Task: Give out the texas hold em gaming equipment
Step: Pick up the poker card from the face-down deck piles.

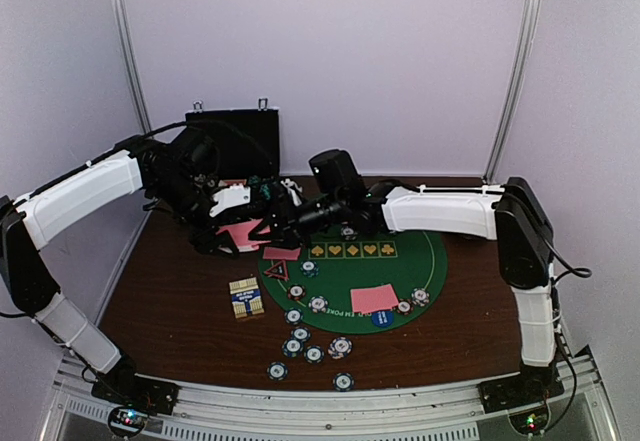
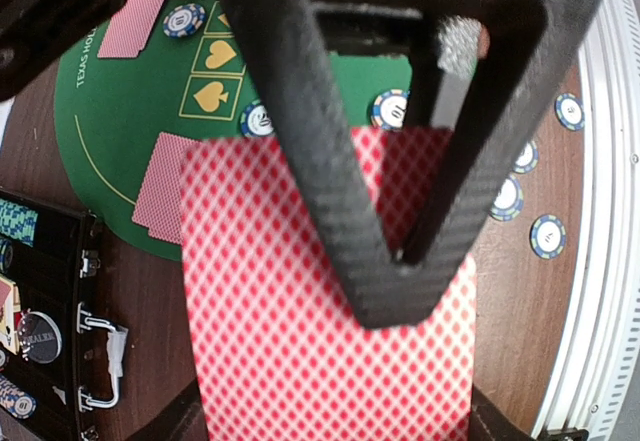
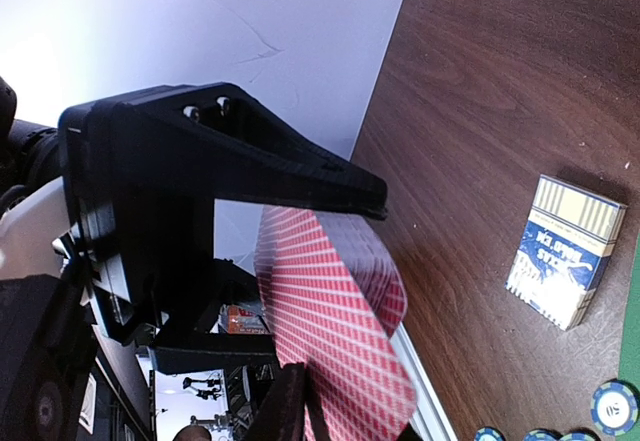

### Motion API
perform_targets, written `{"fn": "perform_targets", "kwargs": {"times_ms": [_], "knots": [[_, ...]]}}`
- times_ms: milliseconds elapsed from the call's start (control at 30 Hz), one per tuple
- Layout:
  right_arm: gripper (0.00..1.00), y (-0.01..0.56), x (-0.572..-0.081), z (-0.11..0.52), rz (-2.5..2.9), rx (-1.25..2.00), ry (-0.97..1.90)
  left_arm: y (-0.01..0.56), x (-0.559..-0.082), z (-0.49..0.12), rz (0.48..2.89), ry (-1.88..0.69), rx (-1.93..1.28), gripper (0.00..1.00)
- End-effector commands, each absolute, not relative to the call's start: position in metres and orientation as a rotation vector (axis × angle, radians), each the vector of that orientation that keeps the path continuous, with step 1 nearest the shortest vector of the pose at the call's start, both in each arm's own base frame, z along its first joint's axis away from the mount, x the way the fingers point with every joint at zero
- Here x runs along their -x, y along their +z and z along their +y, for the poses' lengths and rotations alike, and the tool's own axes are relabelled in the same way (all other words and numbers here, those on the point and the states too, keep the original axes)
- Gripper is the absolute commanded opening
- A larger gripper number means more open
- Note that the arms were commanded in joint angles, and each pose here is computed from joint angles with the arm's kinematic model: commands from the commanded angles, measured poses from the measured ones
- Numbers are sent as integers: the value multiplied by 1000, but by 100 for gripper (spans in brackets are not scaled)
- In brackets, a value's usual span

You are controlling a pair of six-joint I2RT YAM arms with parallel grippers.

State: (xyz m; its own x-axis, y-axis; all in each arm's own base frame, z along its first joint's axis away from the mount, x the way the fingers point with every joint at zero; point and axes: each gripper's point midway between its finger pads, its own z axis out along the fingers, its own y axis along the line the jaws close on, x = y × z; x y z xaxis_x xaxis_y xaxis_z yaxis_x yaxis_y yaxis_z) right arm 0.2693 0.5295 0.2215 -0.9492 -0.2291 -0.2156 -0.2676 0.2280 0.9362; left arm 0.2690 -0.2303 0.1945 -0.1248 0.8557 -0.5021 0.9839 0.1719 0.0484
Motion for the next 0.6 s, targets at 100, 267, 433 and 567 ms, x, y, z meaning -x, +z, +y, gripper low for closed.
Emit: {"fn": "perform_targets", "kwargs": {"times_ms": [100,267,433,567], "knots": [[29,231,-270,512,2423,521,1847,203,-271,-226,2040,-397,-1716,0],[32,237,-272,515,2400,514,1873,205,-271,-226,2036,-402,-1712,0],[33,238,-270,513,2402,525,1864,205,-271,-226,2038,-400,-1712,0],[32,237,-270,507,2417,532,1836,206,-271,-226,2035,-399,-1711,0]]}}
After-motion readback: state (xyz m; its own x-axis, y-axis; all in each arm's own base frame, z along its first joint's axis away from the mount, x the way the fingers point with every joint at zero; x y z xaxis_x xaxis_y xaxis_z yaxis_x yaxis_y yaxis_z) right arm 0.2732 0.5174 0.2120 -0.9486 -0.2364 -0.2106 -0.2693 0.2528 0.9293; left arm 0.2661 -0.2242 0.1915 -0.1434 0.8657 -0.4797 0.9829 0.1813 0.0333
